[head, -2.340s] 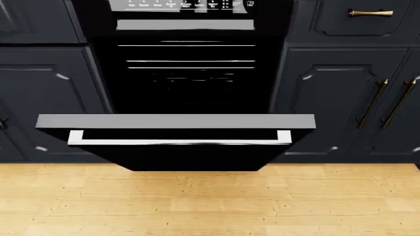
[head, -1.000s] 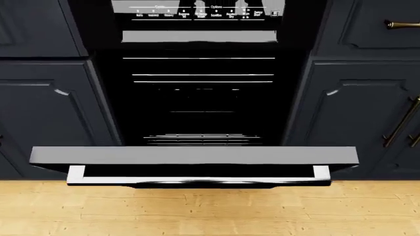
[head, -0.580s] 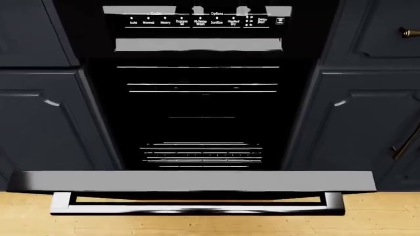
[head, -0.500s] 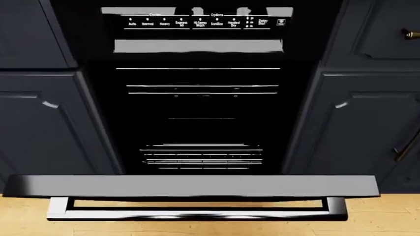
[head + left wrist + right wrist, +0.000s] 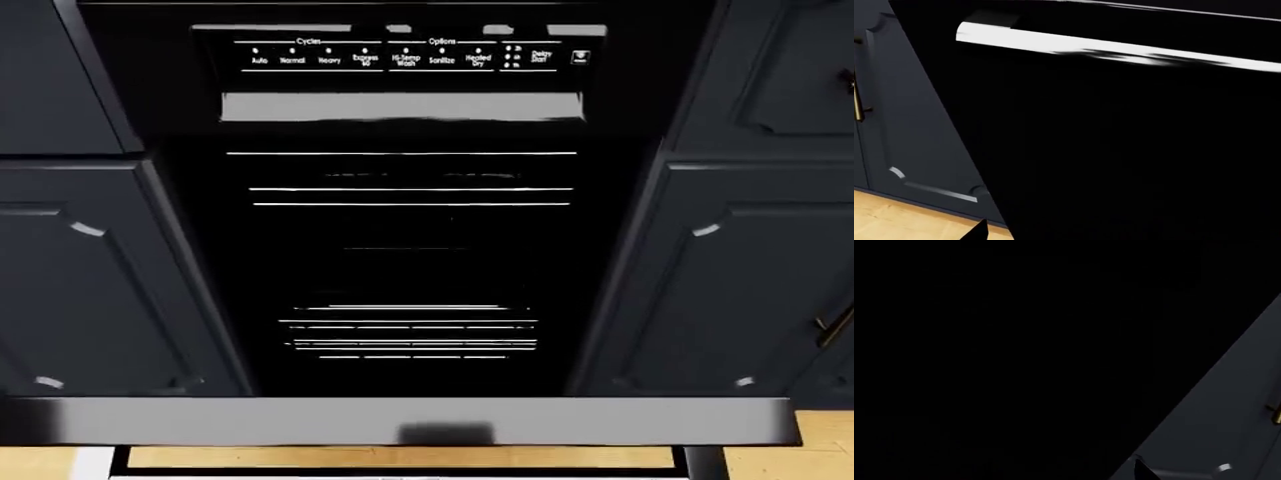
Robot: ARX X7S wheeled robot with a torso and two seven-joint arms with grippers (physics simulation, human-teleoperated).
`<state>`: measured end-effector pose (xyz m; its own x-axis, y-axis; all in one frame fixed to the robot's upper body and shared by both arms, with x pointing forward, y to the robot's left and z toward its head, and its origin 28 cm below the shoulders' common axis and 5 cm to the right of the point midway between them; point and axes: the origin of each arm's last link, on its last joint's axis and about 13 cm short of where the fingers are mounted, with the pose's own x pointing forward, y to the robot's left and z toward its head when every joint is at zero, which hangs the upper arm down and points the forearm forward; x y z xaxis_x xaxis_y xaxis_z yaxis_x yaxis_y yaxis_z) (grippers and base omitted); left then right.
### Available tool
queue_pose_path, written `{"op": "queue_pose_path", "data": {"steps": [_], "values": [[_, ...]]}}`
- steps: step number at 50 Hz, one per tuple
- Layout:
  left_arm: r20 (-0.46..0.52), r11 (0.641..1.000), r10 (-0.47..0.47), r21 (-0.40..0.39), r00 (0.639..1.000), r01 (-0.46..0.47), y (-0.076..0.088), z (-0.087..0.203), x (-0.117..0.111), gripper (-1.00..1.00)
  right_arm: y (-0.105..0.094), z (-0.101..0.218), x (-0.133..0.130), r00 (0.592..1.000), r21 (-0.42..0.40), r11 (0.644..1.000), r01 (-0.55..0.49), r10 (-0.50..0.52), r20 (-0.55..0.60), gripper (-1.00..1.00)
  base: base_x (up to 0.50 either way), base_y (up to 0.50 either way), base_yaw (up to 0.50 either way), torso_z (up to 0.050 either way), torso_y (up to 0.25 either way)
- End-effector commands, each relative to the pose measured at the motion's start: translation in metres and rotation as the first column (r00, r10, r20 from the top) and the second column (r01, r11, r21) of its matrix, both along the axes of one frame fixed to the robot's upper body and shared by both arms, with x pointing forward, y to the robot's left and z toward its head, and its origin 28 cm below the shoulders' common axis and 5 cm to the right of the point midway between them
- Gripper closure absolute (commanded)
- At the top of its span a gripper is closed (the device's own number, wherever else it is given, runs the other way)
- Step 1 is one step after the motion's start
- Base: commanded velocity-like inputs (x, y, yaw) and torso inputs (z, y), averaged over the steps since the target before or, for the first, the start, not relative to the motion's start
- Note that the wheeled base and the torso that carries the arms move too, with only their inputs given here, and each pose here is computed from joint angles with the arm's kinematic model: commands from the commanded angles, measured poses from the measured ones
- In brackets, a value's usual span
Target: Close the dishwasher door
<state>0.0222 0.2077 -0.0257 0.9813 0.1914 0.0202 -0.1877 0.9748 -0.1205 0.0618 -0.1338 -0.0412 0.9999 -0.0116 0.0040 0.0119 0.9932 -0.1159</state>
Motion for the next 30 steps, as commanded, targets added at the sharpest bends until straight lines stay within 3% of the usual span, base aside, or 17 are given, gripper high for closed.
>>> {"op": "queue_pose_path", "data": {"steps": [1,30], "values": [[0.001,1.000,0.001,0.000,1.000,-0.001,-0.0001,0.0002,0.0000,-1.00,-0.0004,0.0000,0.0009,1.000,0.001,1.000,0.000,0.000,0.000,-1.00,0.10,0.00,0.00,0.000,0.000],[0.001,1.000,-0.001,0.002,1.000,0.001,-0.0001,0.0003,-0.0010,-1.00,0.0001,-0.0001,-0.0008,1.000,-0.002,1.000,-0.006,0.006,0.003,-1.00,0.09,0.00,0.00,0.000,0.000]]}}
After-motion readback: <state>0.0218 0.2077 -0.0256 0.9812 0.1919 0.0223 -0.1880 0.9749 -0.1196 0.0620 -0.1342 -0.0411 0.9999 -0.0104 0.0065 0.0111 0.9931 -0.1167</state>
